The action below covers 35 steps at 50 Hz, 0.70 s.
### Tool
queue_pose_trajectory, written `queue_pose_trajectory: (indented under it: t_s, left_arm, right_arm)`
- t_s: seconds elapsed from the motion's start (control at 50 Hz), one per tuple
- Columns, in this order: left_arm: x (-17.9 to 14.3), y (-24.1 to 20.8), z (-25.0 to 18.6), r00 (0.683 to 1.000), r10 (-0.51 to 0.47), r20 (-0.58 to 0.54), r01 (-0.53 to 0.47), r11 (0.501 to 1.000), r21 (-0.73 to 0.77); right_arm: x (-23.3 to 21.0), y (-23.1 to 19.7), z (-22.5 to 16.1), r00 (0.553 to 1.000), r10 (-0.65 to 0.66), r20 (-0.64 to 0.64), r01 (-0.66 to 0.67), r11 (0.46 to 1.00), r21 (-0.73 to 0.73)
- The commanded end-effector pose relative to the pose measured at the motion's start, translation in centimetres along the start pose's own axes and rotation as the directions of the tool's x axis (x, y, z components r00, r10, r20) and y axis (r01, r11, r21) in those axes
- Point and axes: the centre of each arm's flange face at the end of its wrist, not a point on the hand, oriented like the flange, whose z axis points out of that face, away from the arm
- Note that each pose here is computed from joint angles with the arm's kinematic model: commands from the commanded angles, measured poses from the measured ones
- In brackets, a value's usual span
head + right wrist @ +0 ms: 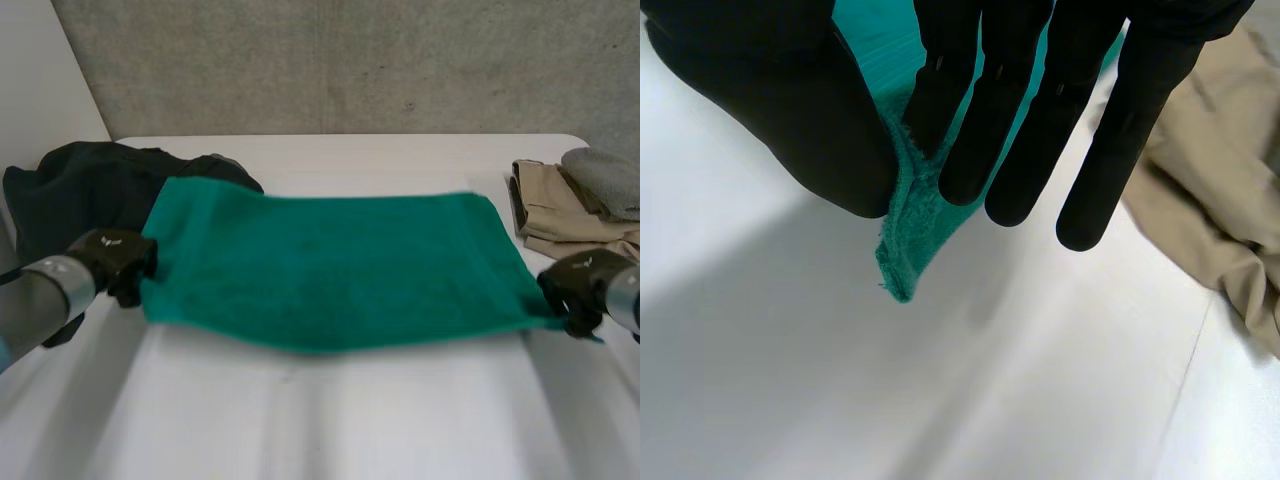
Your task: Fold the laundry.
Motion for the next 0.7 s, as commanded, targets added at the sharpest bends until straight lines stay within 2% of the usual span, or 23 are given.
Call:
queue_pose_trajectory:
  t_s: [0.02,0.1,0.18,0.26,0.34,0.42,0.52,0.62,0.7]
  left_arm:
    - [0.4,2.3,-3.7,0.996,0.017,-0.091,-0.032,0.985,-0.17]
    - [0.9,4.0,-4.8,0.987,0.026,-0.161,-0.069,0.962,-0.266]
    - [0.6,4.3,-4.4,0.982,0.055,-0.18,-0.103,0.958,-0.268]
    - [-0.1,3.4,-2.7,0.984,0.071,-0.162,-0.104,0.973,-0.206]
    - [-0.5,1.8,0.3,0.992,0.022,-0.126,-0.041,0.988,-0.147]
    - [-0.7,0.2,2.6,0.997,-0.019,-0.077,0.01,0.994,-0.112]
    - [-0.7,-1.7,5.5,0.999,-0.039,0.004,0.039,0.996,-0.081]
    - [-1.2,-3.2,8.2,0.994,-0.065,0.088,0.069,0.997,-0.035]
    - [-0.9,-3.9,9.4,0.992,-0.08,0.093,0.082,0.996,-0.02]
  right_arm:
    - [-1.0,2.6,-5.1,0.96,-0.224,0.166,0.246,0.961,-0.124]
    - [-0.9,3.4,-6.6,0.934,-0.292,0.208,0.324,0.935,-0.143]
    - [-0.5,2.4,-5.6,0.942,-0.305,0.142,0.315,0.947,-0.057]
    - [0.2,0.8,-2.5,0.966,-0.256,0.029,0.255,0.966,0.036]
    - [1.5,-1.1,0.7,0.977,-0.189,-0.099,0.201,0.971,0.129]
    - [2.3,-3.4,4.2,0.973,-0.125,-0.192,0.17,0.956,0.237]
    - [2.1,-5.7,7.6,0.964,-0.124,-0.236,0.198,0.924,0.326]
    - [2.0,-6.9,11.5,0.954,-0.126,-0.273,0.216,0.919,0.33]
    - [1.3,-6.8,13.9,0.949,-0.143,-0.28,0.224,0.932,0.285]
